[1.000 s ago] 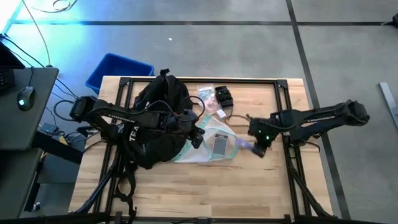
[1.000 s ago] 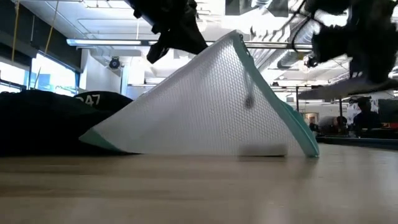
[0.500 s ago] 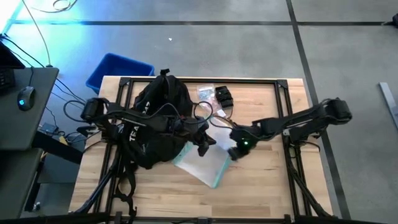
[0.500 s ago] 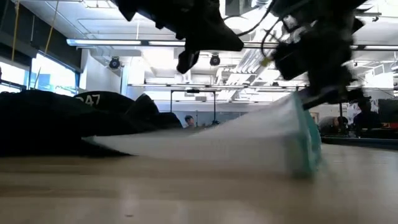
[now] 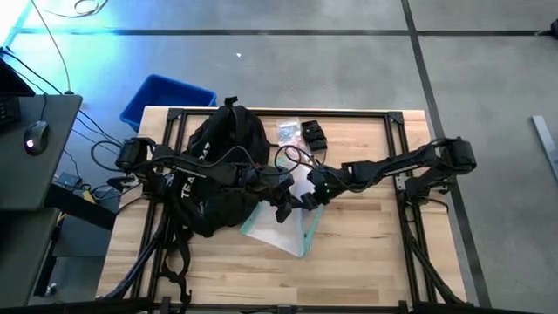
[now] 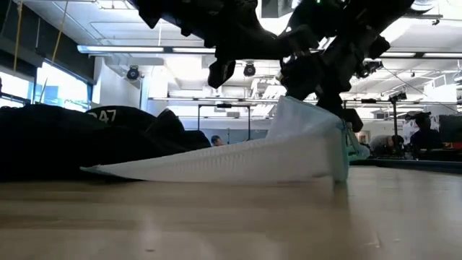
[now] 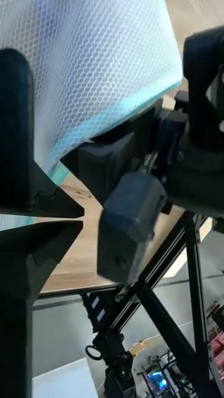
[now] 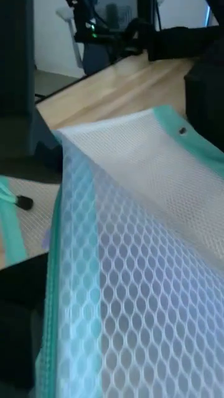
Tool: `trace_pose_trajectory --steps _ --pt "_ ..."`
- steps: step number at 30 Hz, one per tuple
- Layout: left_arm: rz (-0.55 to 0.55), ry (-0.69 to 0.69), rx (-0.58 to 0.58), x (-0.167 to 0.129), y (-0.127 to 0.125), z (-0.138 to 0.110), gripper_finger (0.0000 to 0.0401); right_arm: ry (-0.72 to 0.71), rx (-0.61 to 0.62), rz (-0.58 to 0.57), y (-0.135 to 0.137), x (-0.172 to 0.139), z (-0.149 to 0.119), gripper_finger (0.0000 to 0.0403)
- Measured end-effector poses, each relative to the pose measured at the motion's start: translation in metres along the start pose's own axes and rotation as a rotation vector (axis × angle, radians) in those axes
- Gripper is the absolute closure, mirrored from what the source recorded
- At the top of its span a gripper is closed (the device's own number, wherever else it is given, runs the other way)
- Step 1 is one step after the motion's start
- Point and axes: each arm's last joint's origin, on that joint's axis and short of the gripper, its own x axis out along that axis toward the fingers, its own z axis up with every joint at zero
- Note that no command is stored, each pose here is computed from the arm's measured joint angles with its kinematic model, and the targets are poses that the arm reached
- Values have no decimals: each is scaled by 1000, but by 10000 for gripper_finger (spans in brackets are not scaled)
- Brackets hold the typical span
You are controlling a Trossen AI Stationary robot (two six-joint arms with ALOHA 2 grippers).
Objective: Unpack backpack
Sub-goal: Put the chocolate snack into the zip bag, then put the charger adapter into the zip bag
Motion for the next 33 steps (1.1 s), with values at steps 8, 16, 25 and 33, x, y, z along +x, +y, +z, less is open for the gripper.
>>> trace_pose_trajectory --steps 8,16,25,33 --pt "6 12 -8 0 0 -1 401 11 -158 34 7 -10 -4 173" --pt "53 109 -7 0 -1 -14 401 132 -616 12 14 -41 -39 172" --pt "102 224 -40 -1 -10 -36 401 186 -1189 -414 -11 -52 -48 172" --pt "116 209 -85 -2 -37 -56 401 28 -1442 -596 -39 -37 -36 172"
